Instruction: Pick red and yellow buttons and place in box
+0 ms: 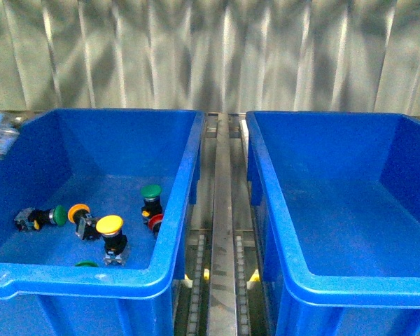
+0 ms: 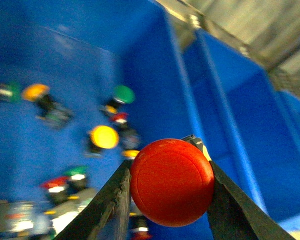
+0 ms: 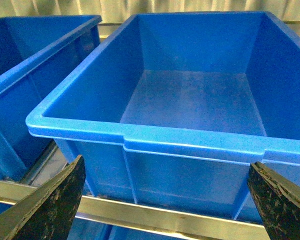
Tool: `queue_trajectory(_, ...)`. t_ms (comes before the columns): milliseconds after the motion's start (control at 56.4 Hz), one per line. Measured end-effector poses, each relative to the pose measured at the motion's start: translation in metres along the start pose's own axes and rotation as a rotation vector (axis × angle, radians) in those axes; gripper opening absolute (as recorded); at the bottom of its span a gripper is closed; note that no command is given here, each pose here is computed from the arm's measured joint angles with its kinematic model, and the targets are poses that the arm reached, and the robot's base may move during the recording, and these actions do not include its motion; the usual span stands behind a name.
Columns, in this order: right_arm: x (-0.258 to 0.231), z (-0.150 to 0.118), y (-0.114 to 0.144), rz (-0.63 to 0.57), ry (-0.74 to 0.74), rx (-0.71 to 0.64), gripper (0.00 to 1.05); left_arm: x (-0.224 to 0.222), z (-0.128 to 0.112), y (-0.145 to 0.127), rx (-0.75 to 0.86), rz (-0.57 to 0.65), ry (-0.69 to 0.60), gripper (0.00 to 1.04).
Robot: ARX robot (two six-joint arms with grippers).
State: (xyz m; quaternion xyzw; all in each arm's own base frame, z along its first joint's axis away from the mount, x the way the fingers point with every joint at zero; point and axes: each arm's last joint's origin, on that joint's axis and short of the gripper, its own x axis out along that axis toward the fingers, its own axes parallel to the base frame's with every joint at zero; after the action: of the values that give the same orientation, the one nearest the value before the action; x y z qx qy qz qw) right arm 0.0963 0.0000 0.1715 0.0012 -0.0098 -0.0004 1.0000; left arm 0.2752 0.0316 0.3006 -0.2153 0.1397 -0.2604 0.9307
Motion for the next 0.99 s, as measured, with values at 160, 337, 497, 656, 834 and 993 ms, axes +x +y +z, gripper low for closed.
queue_trajectory(160,0.0,0.0,0.0,0.0,0.0,0.0,0.98,0.072,-0.034,-0.04,-0.081,-0.304,0.083,0.34)
queue_trajectory(337,0.0,0.0,0.0,0.0,0.0,0.0,0.98,0.144,-0.063,-0.101,-0.088,-0.54,0.2,0.34)
queue_trajectory(497,0.0,0.0,0.0,0.0,0.0,0.0,0.98,0.17,-0.078,-0.166,-0.066,-0.749,0.259,0.34)
queue_trajectory(656,0.0,0.0,0.0,0.0,0.0,0.0,0.98,0.166,-0.077,-0.209,-0.056,-0.91,0.24,0.34)
queue_trajectory(834,0.0,0.0,0.0,0.0,0.0,0.0,0.98,0.167,-0.082,-0.216,-0.074,-0.908,0.286,0.34)
queue_trajectory(993,0.008,0.012,-0.004,-0.25,-0.095,0.069,0.98,0.169,-0.08,-0.207,-0.076,-0.859,0.286,0.34)
